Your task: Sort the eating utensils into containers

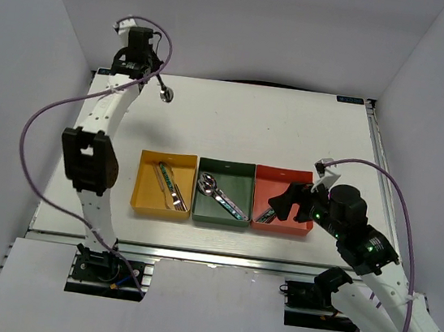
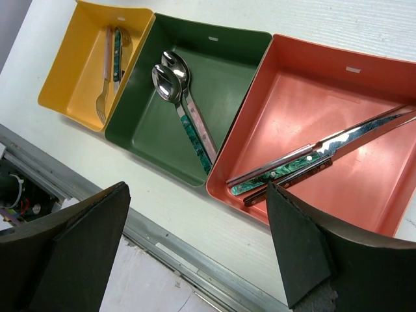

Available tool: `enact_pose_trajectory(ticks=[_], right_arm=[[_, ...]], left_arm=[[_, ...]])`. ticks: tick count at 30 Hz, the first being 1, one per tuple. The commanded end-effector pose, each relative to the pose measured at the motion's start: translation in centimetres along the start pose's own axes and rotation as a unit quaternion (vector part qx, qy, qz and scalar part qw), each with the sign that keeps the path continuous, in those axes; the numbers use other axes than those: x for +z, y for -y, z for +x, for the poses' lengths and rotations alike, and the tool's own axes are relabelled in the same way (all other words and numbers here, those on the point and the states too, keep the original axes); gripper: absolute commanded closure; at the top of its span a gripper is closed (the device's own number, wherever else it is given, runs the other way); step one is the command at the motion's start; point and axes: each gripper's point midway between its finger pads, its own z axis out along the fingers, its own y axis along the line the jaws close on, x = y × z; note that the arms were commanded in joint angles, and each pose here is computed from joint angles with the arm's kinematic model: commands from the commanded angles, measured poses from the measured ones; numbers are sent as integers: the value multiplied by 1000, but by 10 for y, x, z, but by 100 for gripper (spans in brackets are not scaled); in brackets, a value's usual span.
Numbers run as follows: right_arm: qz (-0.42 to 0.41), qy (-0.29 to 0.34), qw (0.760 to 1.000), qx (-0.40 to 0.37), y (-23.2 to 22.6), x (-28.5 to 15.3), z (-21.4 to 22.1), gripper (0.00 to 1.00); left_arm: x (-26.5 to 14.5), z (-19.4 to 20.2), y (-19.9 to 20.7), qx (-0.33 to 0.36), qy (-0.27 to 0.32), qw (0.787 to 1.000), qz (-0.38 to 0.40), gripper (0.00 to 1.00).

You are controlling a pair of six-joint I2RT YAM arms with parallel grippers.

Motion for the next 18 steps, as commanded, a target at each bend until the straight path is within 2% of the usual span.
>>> enact_pose_trajectory(ticks=[1,2,3,4,5,6,7,8,9,10,12,13,14,18], right_arm=[[-15,29,999,6,-8,-7,-14,11],[-14,34,999,8,-8,-9,-16,11],[-8,44,999,8,-7,-12,-20,11],[-1,46,999,8,-5,-14,-21,11],[23,65,998,7,2,-19,-32,11],[30,70,997,6,3,-22,-36,11],[36,76,996,4,4,-26,-41,11],[47,86,995,2,5,-32,-50,11],[53,87,995,1,5,-34,-54,11],[58,88,994,0,6,-37,-57,11],[75,94,993,4,9,-44,-64,11],[76,97,992,4,9,-46,-66,11],[73,99,992,3,7,-47,-66,11],[63,99,993,4,6,-47,-62,11]], left_arm=[[-76,-46,45,-118,61,989,61,100],[-88,-41,45,-130,61,988,54,100],[-97,-13,40,-144,58,988,21,100],[-110,-5,40,-150,60,987,19,100],[-143,-17,43,-198,78,977,33,100],[-151,22,39,-190,66,979,20,100],[-165,33,39,-202,66,977,26,100],[-194,26,44,-247,79,964,56,100],[-213,48,53,-246,77,964,65,100],[-217,77,43,-236,65,968,53,100],[-246,112,50,-240,44,968,65,100],[-248,132,40,-230,43,971,49,100],[-253,144,40,-237,37,969,51,100],[-276,208,48,-196,1,978,77,100]])
